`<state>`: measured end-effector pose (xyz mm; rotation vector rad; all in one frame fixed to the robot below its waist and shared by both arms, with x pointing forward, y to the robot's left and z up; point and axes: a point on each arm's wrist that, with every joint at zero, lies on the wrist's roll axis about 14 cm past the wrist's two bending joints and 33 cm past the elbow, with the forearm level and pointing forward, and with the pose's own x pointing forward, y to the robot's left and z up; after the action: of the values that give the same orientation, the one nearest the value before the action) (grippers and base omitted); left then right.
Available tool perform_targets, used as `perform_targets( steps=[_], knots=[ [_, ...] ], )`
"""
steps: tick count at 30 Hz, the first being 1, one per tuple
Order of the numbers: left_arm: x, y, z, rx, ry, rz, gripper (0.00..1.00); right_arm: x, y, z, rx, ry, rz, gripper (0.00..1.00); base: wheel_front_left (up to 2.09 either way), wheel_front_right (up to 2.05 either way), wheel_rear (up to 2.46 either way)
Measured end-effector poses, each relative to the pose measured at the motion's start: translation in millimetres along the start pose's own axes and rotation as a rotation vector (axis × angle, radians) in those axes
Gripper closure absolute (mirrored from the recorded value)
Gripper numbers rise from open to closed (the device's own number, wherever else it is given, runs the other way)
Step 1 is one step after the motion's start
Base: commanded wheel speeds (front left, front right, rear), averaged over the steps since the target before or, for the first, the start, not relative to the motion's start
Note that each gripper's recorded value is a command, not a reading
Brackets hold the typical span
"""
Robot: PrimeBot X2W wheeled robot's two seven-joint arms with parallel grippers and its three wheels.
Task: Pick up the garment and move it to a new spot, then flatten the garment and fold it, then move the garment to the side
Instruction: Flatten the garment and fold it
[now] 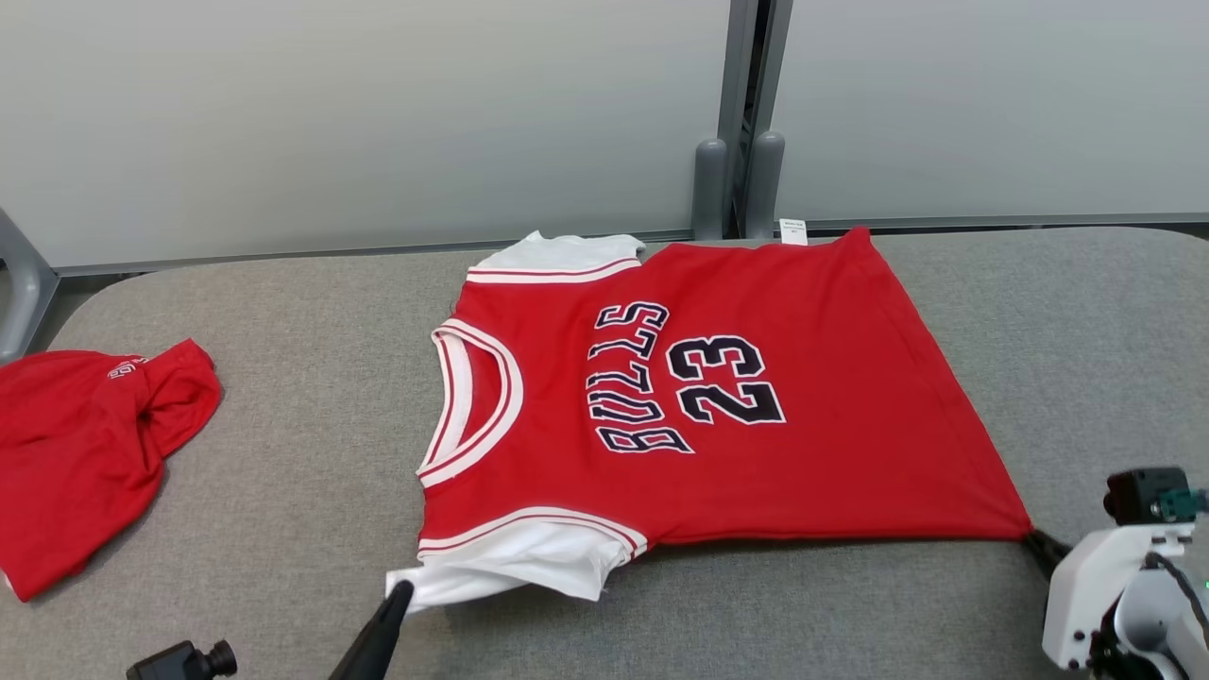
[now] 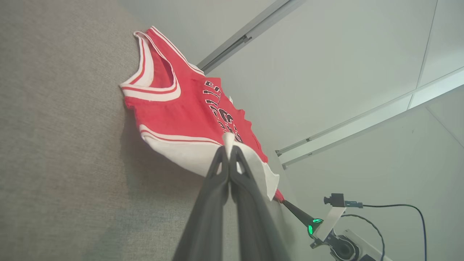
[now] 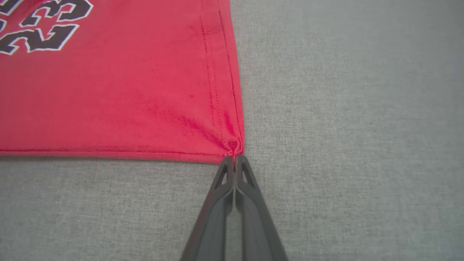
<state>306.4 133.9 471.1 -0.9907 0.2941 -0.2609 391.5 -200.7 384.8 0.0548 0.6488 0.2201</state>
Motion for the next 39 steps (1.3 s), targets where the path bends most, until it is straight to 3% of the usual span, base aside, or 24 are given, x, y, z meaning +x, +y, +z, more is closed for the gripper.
perform_targets(
  steps=[8,20,25,28,34,39],
  knots=[
    [-6,3,-11,-0.035,0.032,0.017,1.0,-15,-9,-44,0.118,0.135,-0.023,1.0,0.0,0.0,0.0],
    [3,5,-16,0.025,0.068,0.01,1.0,-64,8,-57,0.18,0.204,0.01,1.0,0.0,0.0,0.0],
    [-12,33,-38,0.088,0.225,0.136,1.0,-83,8,-67,0.201,0.255,-0.037,1.0,0.0,0.0,0.0],
    [-16,40,-25,0.084,0.192,0.174,1.0,-88,4,-55,0.182,0.213,-0.079,1.0,0.0,0.0,0.0],
    [-1,21,-17,0.107,0.183,0.104,1.0,-80,12,-29,0.184,0.112,-0.071,1.0,0.0,0.0,0.0],
    [29,0,4,0.208,0.122,0.02,1.0,-68,17,0,0.17,0.013,-0.049,1.0,0.0,0.0,0.0]
  ],
)
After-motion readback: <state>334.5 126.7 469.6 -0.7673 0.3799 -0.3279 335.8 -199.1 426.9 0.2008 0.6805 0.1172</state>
